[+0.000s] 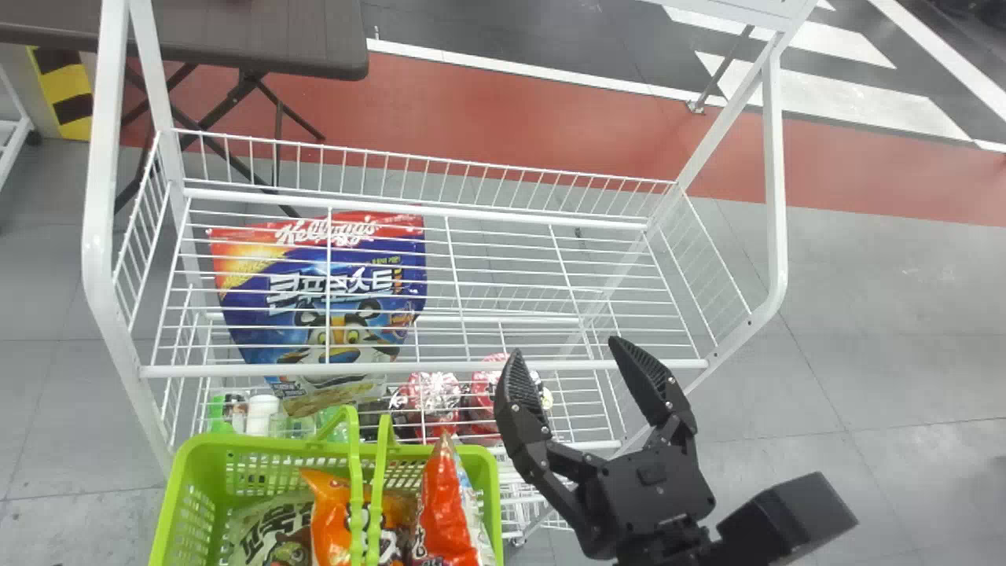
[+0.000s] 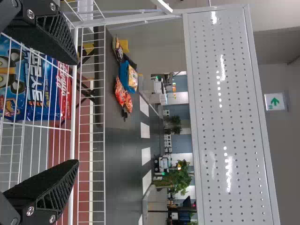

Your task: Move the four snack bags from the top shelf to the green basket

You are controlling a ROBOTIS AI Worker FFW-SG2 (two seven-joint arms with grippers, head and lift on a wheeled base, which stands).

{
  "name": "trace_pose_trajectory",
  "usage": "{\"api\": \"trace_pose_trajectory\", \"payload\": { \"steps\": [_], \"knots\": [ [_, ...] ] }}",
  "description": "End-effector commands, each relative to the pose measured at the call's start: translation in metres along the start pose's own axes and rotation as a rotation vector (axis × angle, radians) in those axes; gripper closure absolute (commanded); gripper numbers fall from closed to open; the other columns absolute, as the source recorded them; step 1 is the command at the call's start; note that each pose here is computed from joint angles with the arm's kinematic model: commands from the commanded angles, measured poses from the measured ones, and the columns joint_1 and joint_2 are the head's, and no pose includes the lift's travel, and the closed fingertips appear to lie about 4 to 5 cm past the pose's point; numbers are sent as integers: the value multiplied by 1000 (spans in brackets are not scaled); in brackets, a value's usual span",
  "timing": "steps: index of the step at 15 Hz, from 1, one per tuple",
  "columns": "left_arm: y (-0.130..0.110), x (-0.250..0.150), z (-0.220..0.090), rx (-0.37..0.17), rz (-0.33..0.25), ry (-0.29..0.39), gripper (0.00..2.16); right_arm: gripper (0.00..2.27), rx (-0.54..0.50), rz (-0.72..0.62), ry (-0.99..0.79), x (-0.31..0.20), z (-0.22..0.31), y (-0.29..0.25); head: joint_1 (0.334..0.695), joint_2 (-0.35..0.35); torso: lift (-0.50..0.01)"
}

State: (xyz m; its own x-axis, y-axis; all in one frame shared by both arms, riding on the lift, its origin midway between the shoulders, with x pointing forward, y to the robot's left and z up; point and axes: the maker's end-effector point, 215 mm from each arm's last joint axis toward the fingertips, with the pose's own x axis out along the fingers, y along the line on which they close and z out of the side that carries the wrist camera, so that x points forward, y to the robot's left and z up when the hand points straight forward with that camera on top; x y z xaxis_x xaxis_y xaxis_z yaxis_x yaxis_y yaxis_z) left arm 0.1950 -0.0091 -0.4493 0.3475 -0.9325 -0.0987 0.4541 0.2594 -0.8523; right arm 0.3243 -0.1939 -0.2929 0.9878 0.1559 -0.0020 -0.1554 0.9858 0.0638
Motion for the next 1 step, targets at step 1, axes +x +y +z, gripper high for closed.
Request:
{"api": "trace_pose_trajectory", "payload": {
  "steps": [1],
  "knots": [
    [-1, 0, 0, 0, -2, 0, 1777, 63, -1, -1, -14, -1, 4, 0, 695, -350, 0]
  ]
}}
